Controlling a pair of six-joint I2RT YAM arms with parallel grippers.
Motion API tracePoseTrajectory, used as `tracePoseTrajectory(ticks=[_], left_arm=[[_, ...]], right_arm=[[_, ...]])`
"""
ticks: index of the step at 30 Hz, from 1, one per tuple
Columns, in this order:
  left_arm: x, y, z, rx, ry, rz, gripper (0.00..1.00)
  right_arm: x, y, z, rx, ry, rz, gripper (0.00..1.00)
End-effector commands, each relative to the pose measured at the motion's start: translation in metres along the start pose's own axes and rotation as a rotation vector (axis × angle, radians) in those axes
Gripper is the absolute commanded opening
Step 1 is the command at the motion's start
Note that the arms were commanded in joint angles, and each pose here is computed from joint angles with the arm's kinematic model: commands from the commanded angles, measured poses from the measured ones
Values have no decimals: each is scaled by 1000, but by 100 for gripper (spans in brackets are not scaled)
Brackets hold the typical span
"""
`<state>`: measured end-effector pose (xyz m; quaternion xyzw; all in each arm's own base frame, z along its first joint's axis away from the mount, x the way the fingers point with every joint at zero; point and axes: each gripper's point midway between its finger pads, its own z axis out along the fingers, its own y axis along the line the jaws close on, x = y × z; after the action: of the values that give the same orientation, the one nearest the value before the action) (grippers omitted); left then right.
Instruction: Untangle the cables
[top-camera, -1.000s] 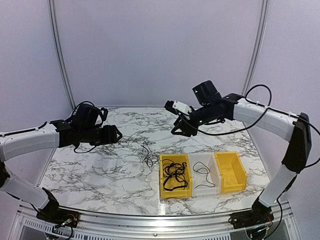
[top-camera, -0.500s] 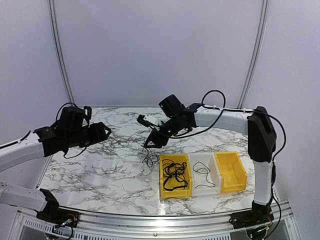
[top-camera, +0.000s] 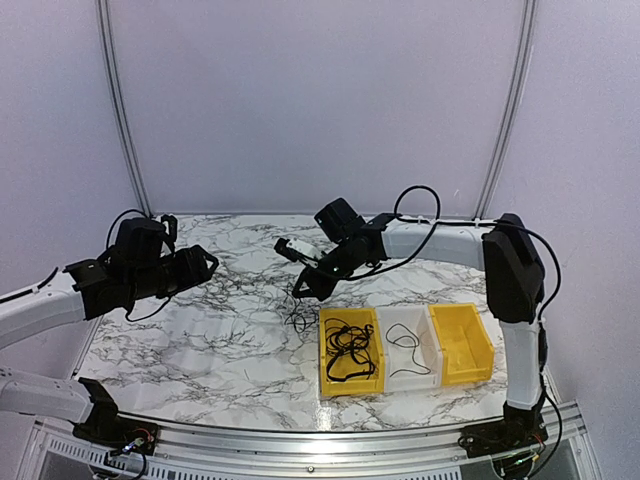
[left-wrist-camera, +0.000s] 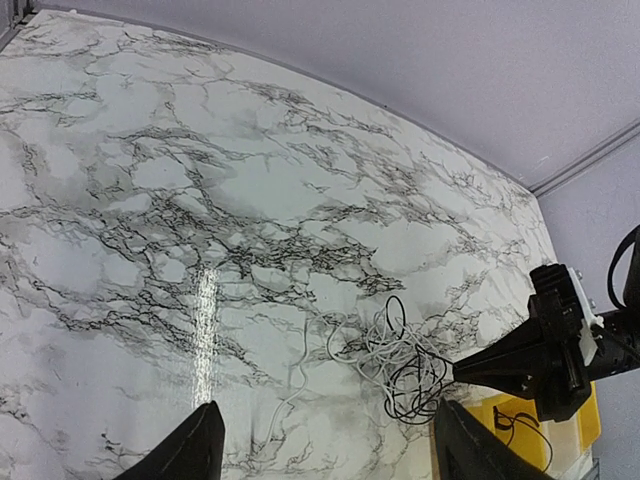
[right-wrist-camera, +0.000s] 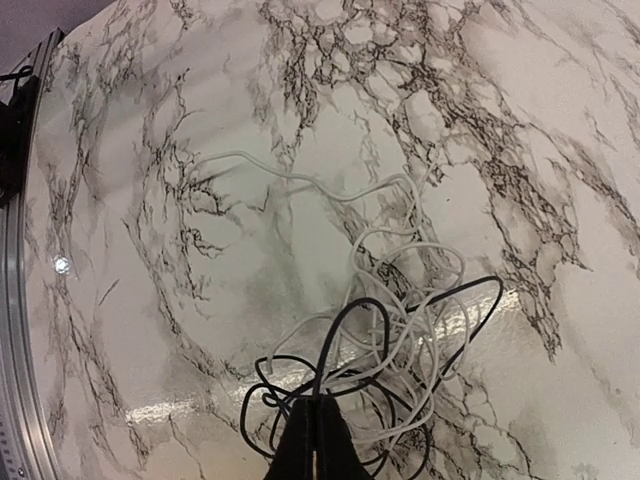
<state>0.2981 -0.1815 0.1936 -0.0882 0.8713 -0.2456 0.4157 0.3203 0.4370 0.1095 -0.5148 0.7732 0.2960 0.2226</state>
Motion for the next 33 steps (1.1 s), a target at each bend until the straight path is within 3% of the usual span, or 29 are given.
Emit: tracePoseTrajectory(ticks=[1, 6, 14, 22, 33], left_arm=[[-1, -9, 9, 33, -2, 11, 75], [2, -23, 19, 97, 11, 51, 76], [-2, -44, 9, 285, -115, 111, 86], [4, -84, 22, 419, -48, 149, 85], [27, -84, 89, 376, 21, 127, 83]], right_arm=[[-23, -2, 0, 2, -48, -17, 0], [-68, 24, -29, -94, -160, -34, 0], [-105, 44, -69, -131, -267, -29, 0], [-118, 47, -80, -130, -304, -56, 0], [-130, 49, -88, -121, -342, -87, 0]])
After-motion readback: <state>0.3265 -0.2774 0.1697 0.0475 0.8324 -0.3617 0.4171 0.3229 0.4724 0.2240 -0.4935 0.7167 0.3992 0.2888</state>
